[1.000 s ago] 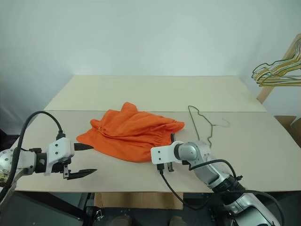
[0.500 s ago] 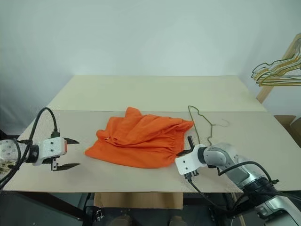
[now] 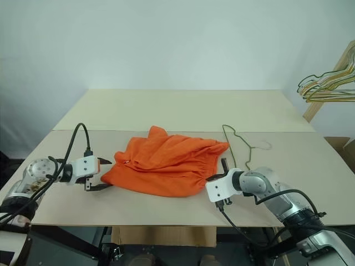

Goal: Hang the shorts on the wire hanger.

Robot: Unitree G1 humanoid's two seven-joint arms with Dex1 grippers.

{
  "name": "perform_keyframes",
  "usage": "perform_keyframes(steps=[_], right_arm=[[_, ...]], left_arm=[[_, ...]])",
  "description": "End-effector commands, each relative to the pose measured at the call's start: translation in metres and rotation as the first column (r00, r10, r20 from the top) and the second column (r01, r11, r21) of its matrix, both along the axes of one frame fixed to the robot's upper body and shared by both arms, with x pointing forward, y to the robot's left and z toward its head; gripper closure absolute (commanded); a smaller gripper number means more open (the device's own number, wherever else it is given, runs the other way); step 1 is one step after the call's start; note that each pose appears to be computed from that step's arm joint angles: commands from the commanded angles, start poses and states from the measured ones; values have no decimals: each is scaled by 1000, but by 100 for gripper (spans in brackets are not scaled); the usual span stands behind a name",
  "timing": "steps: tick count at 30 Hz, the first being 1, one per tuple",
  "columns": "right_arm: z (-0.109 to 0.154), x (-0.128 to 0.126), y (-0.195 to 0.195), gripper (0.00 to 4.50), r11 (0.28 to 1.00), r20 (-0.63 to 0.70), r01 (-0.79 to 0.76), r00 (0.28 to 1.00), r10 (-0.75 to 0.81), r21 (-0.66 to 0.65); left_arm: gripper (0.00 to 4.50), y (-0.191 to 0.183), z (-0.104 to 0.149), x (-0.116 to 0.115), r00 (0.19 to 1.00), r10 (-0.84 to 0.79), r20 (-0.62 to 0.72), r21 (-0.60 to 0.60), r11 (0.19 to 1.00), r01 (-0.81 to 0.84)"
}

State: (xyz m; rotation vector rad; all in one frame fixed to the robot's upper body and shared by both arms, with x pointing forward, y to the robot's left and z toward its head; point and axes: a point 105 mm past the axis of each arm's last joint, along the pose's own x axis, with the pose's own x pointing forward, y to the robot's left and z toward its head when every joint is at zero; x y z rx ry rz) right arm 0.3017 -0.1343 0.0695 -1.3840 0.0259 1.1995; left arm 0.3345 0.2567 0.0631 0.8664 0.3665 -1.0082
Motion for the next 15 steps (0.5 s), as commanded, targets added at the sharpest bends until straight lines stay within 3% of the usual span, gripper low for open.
perform_keyframes(steps=[1,6,9,15], right_arm=[[18,8,3,447,999,56,14,998,-17,40],[18,8,2,447,999,55,14,998,-16,39],[19,9,3,450,999,54,15,998,-17,40],[20,10,4,450,999,53,21,998,-23,49]], left_arm=[[0,-4,-14,3,1000,20,-24,-4,1000,-20],[0,-9,-22,5,997,34,-63,-39,999,-36],[61,-9,-27,4,996,26,-82,-23,999,-28],[250,-11,-30,7,994,46,-100,-27,998,-49]])
